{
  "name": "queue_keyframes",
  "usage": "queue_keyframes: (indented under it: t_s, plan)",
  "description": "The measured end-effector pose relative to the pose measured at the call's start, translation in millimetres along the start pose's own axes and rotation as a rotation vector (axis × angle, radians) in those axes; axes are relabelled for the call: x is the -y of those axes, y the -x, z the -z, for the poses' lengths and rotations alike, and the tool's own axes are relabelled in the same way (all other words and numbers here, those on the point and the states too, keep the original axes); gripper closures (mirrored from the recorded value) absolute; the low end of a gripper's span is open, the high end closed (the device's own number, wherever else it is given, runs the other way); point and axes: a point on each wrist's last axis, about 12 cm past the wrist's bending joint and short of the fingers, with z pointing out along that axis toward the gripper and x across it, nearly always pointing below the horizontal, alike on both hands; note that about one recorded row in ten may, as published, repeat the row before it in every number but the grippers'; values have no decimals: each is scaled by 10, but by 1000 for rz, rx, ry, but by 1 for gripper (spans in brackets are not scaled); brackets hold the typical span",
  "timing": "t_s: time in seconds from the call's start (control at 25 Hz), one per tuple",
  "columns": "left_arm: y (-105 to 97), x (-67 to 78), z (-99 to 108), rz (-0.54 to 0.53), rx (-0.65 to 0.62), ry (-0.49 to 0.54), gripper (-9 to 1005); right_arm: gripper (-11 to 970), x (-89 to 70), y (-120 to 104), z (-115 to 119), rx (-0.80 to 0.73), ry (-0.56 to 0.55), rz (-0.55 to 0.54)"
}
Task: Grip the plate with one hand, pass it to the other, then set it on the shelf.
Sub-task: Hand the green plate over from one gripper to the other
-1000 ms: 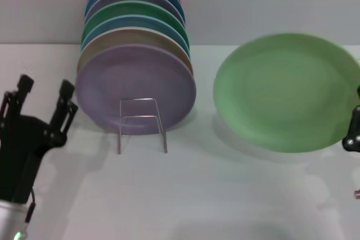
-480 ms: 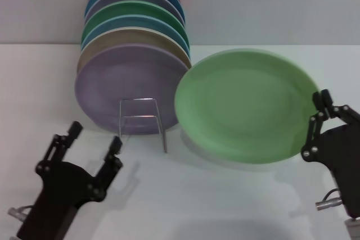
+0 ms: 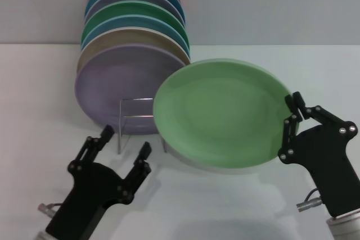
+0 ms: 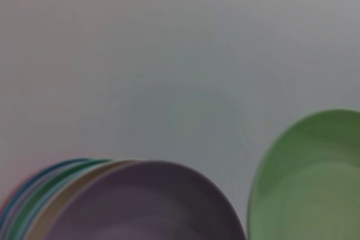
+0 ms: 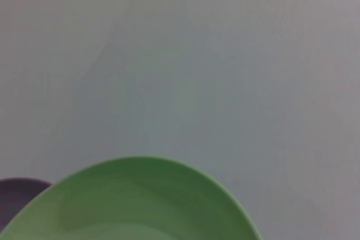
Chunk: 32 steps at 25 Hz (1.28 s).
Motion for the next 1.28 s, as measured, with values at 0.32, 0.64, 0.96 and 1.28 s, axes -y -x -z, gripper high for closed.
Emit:
queue_keyframes:
  t_s: [0.32, 0.64, 0.96, 1.28]
  plan:
    - [-56, 21, -155, 7, -55, -43, 252, 942, -59, 22, -59, 21, 40, 15]
    - [-52, -18, -248, 34, -57, -44, 252, 942, -99, 32, -64, 24, 67, 22]
    - [-42, -104, -294, 57, -53, -15, 252, 943, -126, 39, -27, 22, 82, 28]
    - [-41, -118, -313, 56, -54, -15, 252, 943, -140, 43, -1, 19, 89, 26]
